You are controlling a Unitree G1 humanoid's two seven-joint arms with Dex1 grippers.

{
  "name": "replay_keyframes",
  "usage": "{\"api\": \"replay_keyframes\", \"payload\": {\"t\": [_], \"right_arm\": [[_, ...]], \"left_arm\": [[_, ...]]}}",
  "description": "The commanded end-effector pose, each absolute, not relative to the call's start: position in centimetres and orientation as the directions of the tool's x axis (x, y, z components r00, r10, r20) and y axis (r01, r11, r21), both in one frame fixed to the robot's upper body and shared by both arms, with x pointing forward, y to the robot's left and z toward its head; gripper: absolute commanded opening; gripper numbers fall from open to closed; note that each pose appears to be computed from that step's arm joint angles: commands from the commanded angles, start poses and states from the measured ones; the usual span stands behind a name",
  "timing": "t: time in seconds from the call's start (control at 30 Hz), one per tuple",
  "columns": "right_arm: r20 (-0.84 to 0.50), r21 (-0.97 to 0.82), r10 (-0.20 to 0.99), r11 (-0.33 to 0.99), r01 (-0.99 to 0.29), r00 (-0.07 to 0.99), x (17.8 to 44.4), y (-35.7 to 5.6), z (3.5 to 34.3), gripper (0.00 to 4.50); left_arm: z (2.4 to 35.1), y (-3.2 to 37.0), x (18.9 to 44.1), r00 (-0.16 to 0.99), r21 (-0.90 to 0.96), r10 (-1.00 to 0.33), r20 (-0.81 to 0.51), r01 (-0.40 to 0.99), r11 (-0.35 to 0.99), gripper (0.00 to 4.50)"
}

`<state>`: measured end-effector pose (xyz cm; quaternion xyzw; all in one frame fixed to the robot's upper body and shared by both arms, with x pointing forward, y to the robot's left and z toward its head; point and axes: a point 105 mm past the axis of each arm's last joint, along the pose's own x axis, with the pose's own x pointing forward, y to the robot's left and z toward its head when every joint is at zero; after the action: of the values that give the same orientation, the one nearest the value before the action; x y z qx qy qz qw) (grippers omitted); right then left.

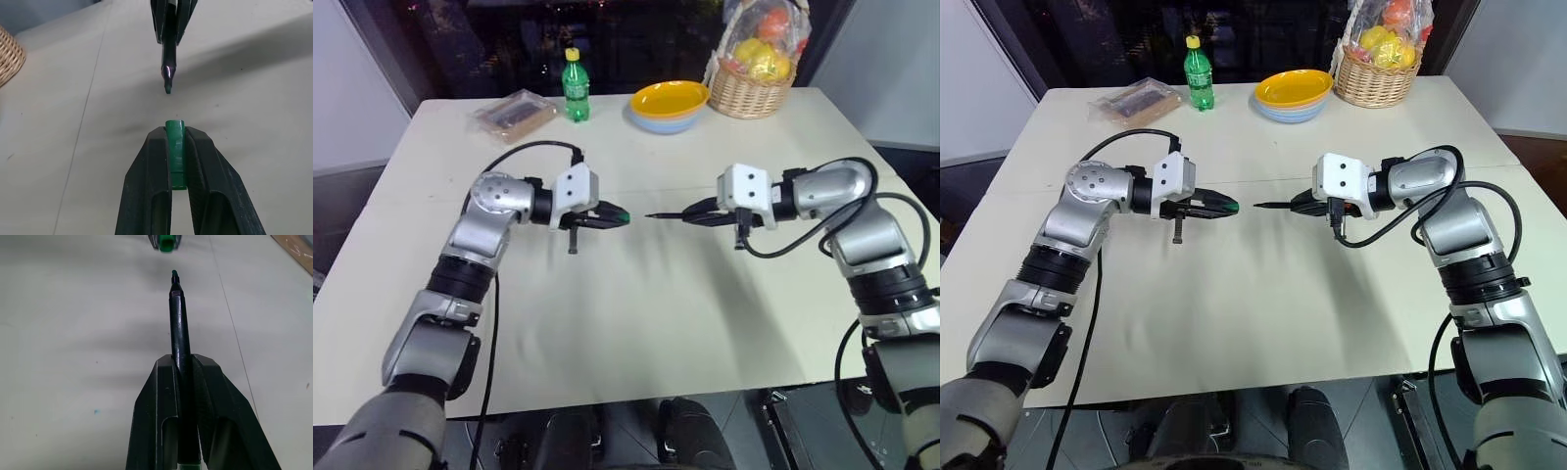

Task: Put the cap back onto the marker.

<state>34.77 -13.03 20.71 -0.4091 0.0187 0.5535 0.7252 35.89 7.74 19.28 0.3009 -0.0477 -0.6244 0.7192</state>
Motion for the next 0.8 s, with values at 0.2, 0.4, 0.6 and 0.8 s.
{"api": "replay_keyframes", "payload": {"t": [0.2,0.4,0.6,0.8], "right_arm": [[-0.447,-0.619,0.815,0.017,-0.786,0.369,34.39,-11.62,22.46,0.08],[-0.44,-0.618,0.822,0.016,-0.786,0.363,34.36,-11.28,22.64,0.08],[-0.441,-0.619,0.82,0.016,-0.785,0.364,34.37,-11.25,22.66,0.08],[-0.443,-0.612,0.821,0.016,-0.791,0.359,34.25,-11.21,22.54,0.08]], "left_arm": [[20.65,6.86,35.94,0.214,0.547,-0.932,-0.293,0.837,0.021,0.0],[20.73,6.61,35.86,0.209,0.549,-0.933,-0.292,0.836,0.015,0.0],[20.64,6.64,35.71,0.205,0.548,-0.933,-0.295,0.837,0.011,0.0],[20.62,6.53,35.65,0.204,0.549,-0.935,-0.291,0.836,0.012,0.0]]}}
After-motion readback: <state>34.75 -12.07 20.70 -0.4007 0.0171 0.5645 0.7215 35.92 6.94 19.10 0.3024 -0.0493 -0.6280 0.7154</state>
